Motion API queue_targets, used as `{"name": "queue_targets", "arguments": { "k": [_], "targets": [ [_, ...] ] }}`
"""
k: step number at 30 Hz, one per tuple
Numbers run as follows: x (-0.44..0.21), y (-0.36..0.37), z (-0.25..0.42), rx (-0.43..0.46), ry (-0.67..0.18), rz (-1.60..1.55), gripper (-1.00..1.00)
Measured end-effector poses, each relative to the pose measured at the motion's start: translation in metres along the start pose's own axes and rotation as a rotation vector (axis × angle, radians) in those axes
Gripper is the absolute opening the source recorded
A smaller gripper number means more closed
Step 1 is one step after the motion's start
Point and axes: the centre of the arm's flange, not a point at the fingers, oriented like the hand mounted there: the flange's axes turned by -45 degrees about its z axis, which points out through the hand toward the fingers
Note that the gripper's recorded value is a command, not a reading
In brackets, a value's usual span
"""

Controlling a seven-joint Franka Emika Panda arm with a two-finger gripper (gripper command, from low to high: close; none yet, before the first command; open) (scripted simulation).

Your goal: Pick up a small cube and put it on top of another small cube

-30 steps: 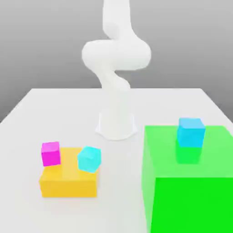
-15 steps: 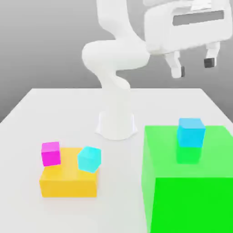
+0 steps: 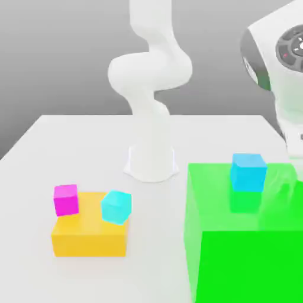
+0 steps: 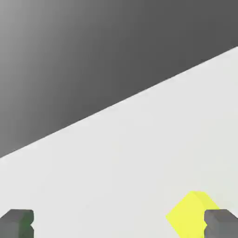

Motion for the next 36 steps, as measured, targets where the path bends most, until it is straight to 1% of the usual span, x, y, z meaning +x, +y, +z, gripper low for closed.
{"name": "queue_targets", "arguments": {
  "k": [2, 4, 12, 20, 25, 28, 31, 33, 36],
  "targets": [
    [0.003, -0.007, 0.022, 0.041, -0.014, 0.016, 0.00],
    [0.006, -0.013, 0.042, 0.049, -0.043, 0.075, 0.00],
    [0.010, -0.043, 0.118, 0.010, -0.179, 0.348, 0.00],
    [-0.001, -0.080, 0.191, -0.086, -0.309, 0.603, 0.00],
    [-0.004, -0.101, 0.228, -0.204, -0.361, 0.727, 0.00],
    [-0.007, -0.106, 0.238, -0.273, -0.360, 0.802, 0.00],
    [-0.011, -0.098, 0.236, -0.338, -0.323, 0.911, 0.00],
    [-0.013, -0.083, 0.223, -0.380, -0.270, 1.018, 0.00],
    [-0.023, -0.044, 0.186, -0.442, -0.136, 1.254, 0.00]
  ]
}}
